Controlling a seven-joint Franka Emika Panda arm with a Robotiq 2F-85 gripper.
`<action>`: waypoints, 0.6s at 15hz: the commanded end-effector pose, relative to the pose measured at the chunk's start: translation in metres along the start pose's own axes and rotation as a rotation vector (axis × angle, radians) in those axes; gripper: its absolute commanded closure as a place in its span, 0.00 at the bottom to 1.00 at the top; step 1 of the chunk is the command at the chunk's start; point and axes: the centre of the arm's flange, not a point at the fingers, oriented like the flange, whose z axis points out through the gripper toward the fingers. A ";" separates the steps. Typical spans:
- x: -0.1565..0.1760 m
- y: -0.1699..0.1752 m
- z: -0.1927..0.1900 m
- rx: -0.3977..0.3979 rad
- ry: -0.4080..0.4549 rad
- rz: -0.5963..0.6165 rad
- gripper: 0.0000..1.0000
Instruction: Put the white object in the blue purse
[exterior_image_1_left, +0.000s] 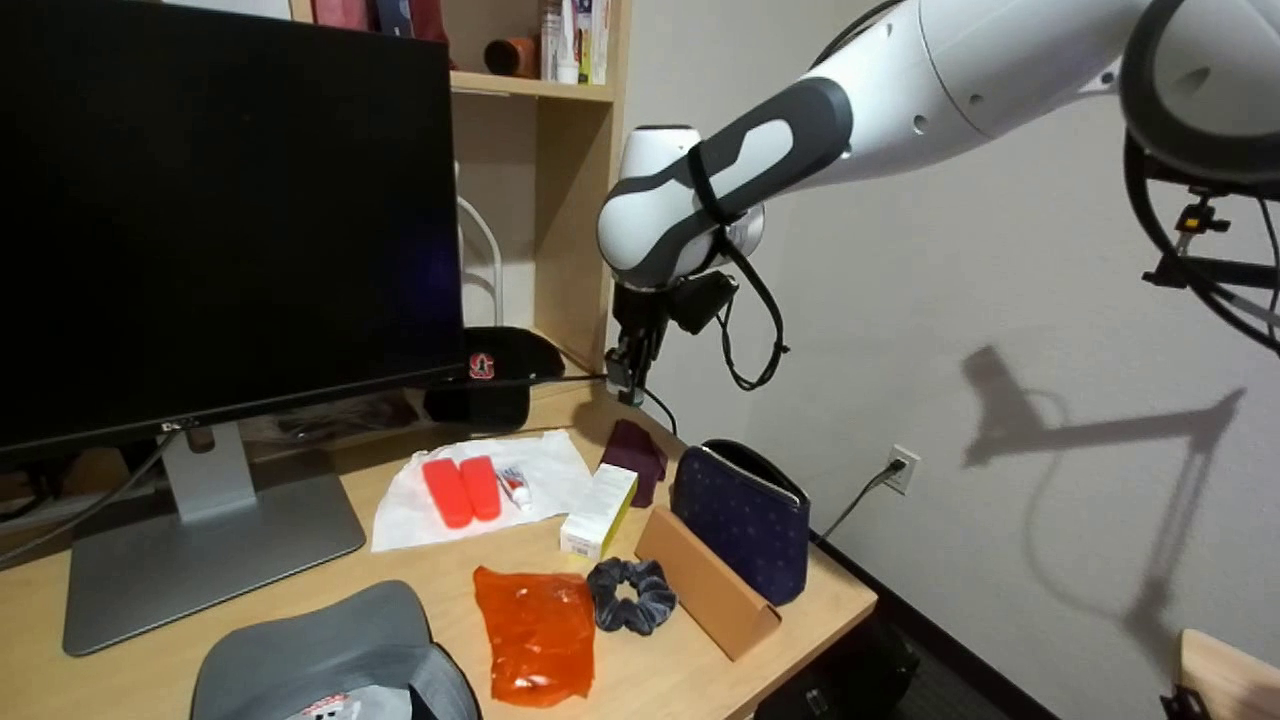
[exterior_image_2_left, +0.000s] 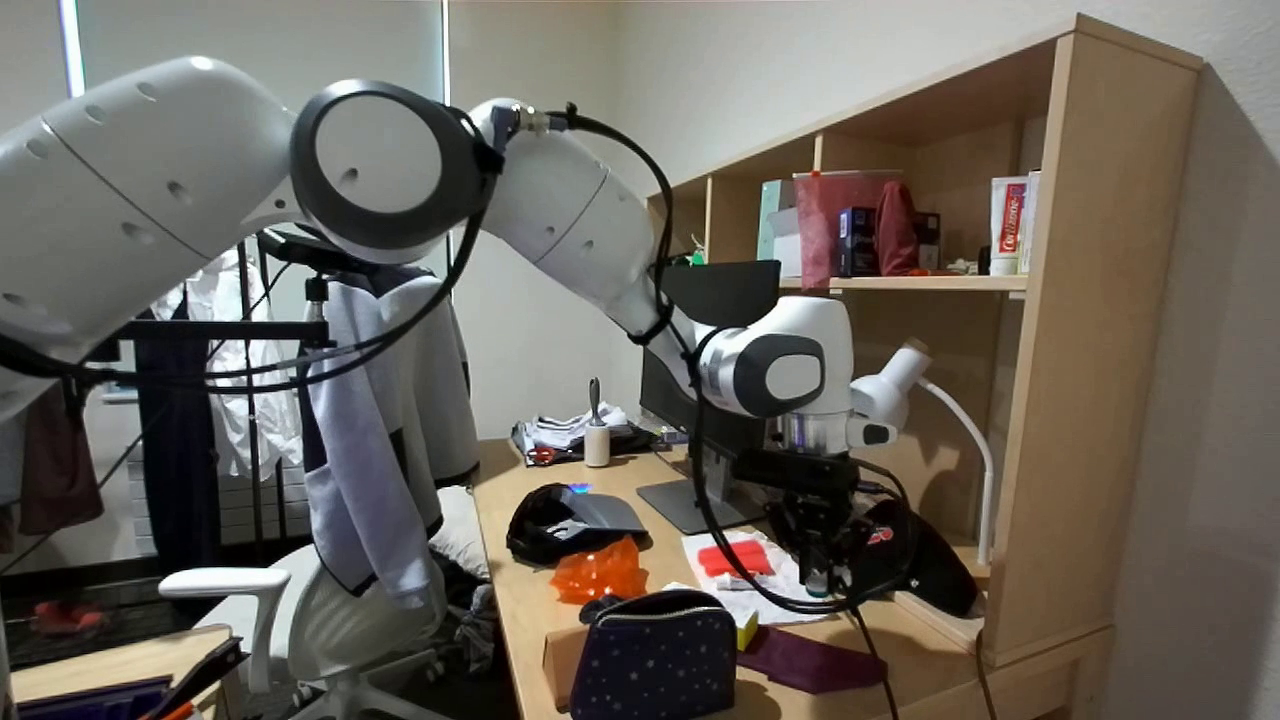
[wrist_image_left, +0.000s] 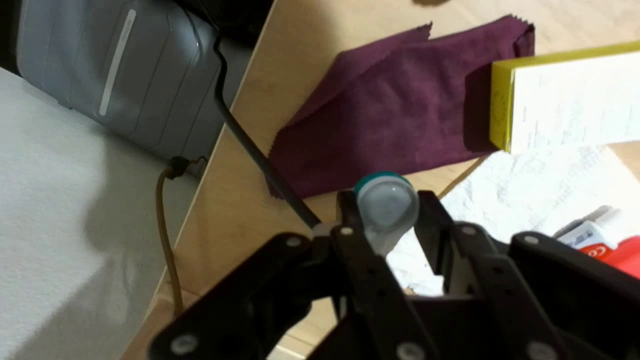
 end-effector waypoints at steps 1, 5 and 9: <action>-0.067 -0.030 -0.007 0.012 -0.026 -0.056 0.86; -0.091 -0.051 0.001 0.017 -0.070 -0.096 0.86; -0.118 -0.065 -0.001 0.008 -0.075 -0.117 0.86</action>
